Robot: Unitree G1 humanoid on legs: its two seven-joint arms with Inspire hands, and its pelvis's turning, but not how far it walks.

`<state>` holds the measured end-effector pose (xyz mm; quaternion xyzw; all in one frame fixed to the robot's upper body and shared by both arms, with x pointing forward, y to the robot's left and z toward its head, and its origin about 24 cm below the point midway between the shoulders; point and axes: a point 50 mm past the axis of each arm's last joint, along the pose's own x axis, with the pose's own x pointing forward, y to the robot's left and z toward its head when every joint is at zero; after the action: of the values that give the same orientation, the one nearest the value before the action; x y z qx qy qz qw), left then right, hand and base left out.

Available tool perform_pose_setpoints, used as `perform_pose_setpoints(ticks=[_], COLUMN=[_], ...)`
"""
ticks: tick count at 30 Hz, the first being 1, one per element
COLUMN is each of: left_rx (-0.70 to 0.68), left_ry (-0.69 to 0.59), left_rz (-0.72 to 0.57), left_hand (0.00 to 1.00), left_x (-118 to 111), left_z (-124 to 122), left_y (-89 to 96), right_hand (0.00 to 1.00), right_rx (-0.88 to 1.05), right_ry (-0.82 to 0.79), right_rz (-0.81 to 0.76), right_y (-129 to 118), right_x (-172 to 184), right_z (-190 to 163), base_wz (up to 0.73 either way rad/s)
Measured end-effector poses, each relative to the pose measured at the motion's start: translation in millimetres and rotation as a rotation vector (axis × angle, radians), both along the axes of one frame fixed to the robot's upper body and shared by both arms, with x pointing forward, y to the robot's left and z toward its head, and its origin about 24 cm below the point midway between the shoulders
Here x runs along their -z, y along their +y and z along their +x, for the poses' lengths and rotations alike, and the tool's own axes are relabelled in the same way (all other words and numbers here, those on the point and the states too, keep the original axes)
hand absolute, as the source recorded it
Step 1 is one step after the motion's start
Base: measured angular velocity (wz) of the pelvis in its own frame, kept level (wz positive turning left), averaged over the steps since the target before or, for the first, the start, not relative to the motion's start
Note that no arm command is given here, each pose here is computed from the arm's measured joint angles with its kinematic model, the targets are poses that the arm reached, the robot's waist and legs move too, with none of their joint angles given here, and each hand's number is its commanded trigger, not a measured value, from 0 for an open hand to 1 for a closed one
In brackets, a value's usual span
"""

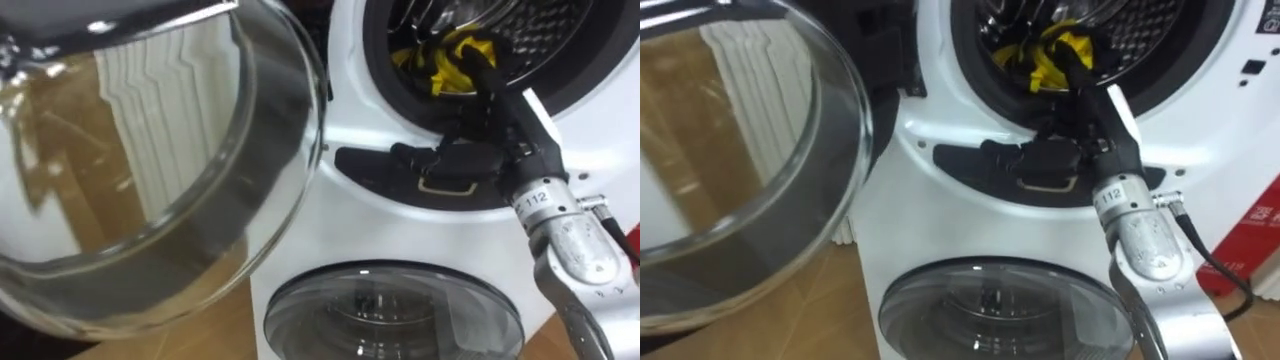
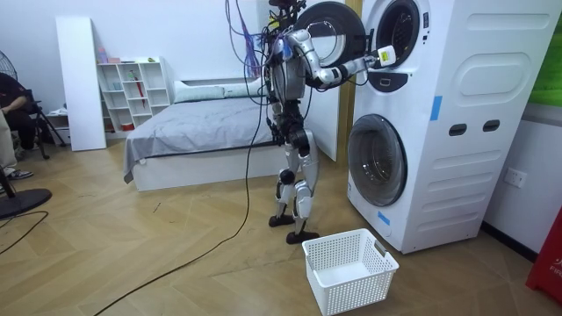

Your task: Pick clothes from washing machine

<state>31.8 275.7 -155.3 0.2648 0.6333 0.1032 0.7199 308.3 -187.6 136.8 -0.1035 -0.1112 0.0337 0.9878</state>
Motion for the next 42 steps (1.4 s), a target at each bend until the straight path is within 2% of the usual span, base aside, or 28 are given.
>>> perform_pose_setpoints(ticks=[10,17,27,34,42], left_rx=[0.005,0.006,-0.026,-0.028,-0.019], left_ry=[-0.027,-0.033,0.006,0.008,0.000], left_rz=[-0.010,-0.015,-0.009,-0.013,-0.008], left_hand=[0.00,0.00,0.00,0.00,0.00], left_x=[0,1,2,2,2], left_z=[8,9,-16,-21,-14], left_y=[-4.0,-5.5,-4.3,-5.6,-5.5], right_hand=[0.00,0.00,0.00,0.00,0.00], right_rx=[-0.022,-0.017,0.046,0.044,0.066], right_ry=[-0.139,-0.170,-0.273,-0.284,-0.293], right_rz=[0.007,0.036,0.074,0.073,0.033], right_y=[5,4,-14,-14,-15], right_x=[-30,-38,-61,-63,-65], right_z=[-9,-11,-21,-22,-21], base_wz=[-0.02,-0.07,-0.02,0.00,0.00])
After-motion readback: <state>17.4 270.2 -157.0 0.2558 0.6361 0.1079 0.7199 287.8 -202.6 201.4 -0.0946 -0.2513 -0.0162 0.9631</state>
